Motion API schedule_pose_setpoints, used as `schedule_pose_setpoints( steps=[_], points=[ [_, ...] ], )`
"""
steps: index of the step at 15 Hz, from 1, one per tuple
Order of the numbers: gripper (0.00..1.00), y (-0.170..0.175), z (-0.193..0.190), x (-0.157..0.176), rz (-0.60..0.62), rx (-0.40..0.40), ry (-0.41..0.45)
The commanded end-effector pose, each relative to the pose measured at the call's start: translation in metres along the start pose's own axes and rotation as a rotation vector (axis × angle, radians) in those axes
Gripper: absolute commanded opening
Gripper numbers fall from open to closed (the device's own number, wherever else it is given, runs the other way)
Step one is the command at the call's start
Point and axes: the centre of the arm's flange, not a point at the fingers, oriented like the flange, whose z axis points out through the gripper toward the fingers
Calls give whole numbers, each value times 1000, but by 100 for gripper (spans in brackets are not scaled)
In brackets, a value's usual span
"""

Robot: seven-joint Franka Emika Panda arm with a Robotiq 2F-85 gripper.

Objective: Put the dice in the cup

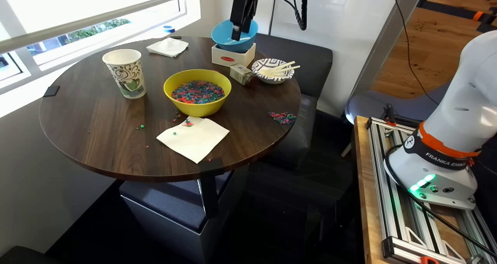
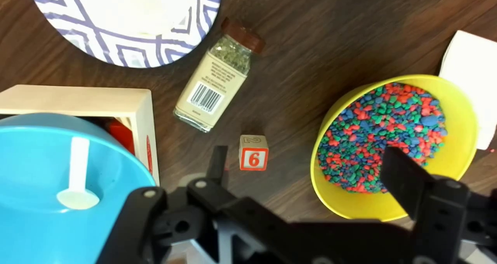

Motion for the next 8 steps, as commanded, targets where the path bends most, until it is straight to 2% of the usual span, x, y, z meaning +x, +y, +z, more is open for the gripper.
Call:
schedule_pose_setpoints(
  steps=[1,7,8],
  points=[
    [100,0,-1,0,-1,0,1],
    [100,0,-3,1,-4,0,0],
    [100,-1,-2,3,-8,20,-4]
  ],
)
